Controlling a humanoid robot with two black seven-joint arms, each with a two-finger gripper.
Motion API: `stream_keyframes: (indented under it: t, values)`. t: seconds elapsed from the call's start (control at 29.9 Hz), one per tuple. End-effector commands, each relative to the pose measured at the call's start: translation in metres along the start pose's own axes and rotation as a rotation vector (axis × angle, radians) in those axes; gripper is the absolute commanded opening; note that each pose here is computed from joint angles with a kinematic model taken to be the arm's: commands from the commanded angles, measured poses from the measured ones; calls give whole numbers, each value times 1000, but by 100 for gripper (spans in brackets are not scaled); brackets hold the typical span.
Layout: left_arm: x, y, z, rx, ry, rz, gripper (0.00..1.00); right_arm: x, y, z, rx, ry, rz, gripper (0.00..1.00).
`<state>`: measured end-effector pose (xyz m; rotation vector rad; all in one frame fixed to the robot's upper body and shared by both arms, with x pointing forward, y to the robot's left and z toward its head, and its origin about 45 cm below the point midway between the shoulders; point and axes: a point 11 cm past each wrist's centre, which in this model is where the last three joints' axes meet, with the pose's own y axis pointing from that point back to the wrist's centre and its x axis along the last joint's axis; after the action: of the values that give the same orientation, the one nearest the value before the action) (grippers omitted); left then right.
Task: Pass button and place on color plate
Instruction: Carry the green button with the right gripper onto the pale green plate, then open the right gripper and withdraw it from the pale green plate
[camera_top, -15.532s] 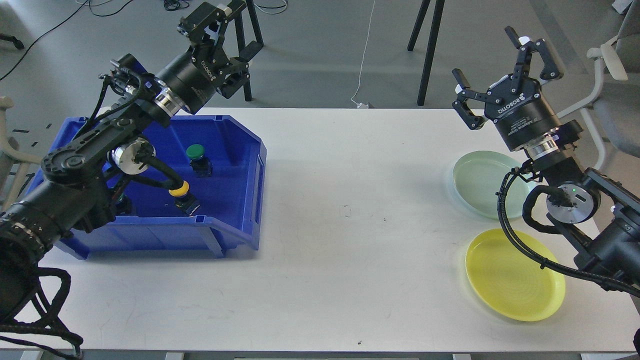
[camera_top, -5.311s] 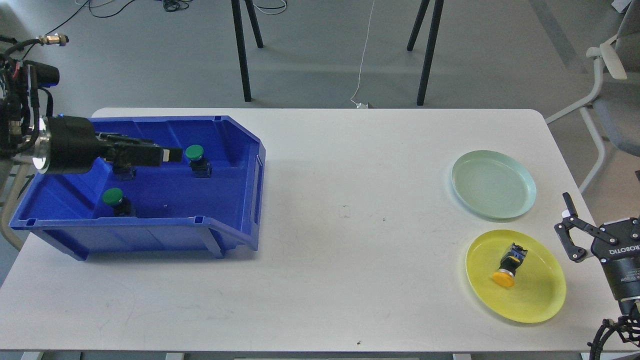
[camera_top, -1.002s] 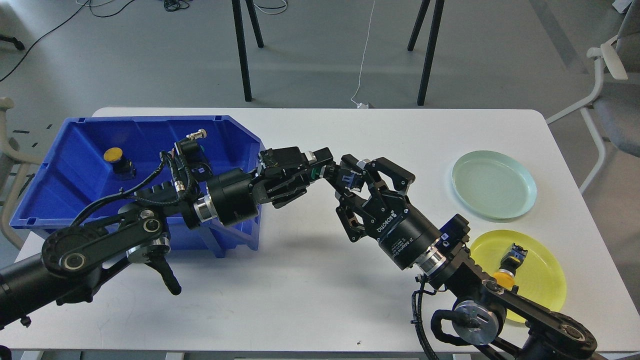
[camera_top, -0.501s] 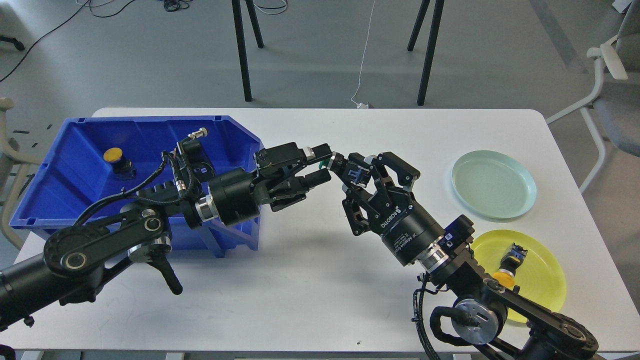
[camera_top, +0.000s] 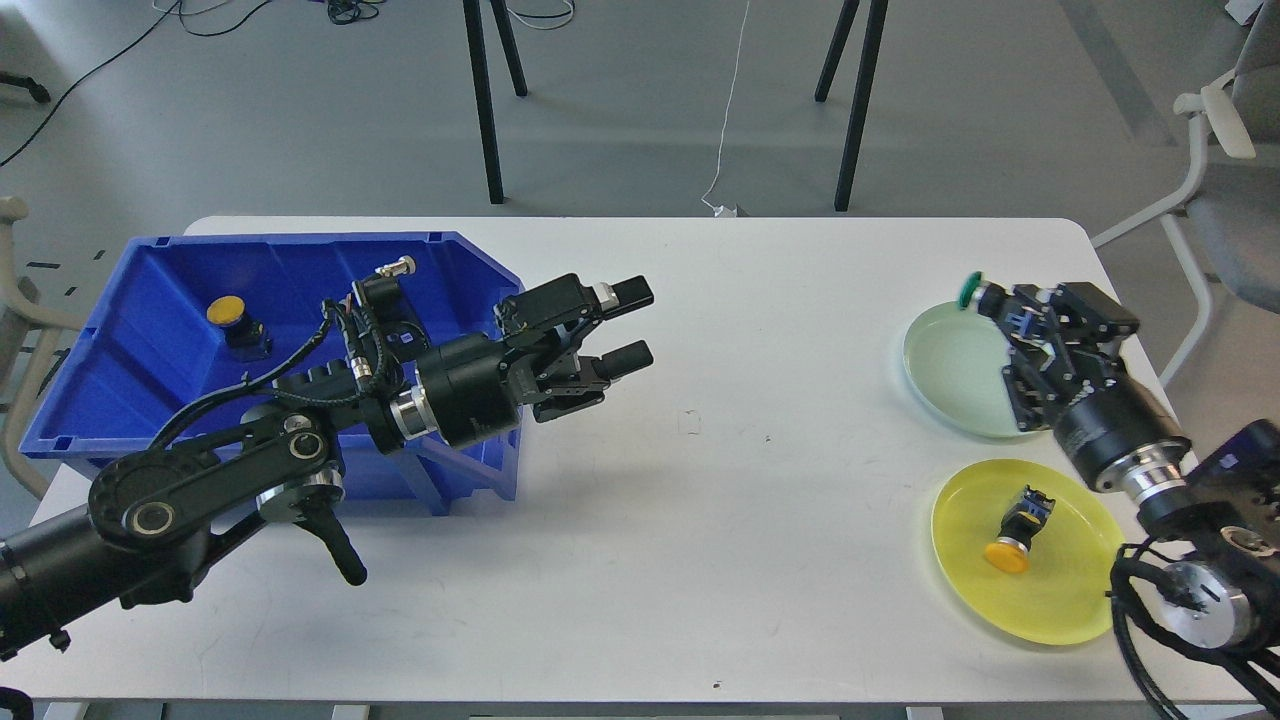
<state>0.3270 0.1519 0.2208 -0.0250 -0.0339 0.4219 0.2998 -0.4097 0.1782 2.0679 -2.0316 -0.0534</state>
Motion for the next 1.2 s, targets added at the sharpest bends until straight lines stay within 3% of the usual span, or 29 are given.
stream_keyframes:
  t: [0.0,0.47,0.53,0.7,0.77,0.87,1.04,1.17]
  values:
    - [2,1,0,1,1,5,99,37,-4,18,-64,278,60,0]
    - [1,0,-1,1,2,3,99,-15,-81,46,-150,568,-68,1]
    - [1,0,0,0,1,4,99,-18,-82,46,-148,569,-79,12]
    - [1,0,0,0,1,4,99,-24,-83,45,-139,555,-85,61]
    - [1,0,0,0,1,4,99,-26,-83,46,-136,548,-82,73]
    - [1,1,-1,1,4,6,99,-26,-84,45,-136,543,-77,81]
    - [1,1,-1,1,4,6,99,-20,-86,37,-121,525,-53,86]
    - [4,0,1,-3,-2,17,99,-24,-97,-9,7,362,5,94]
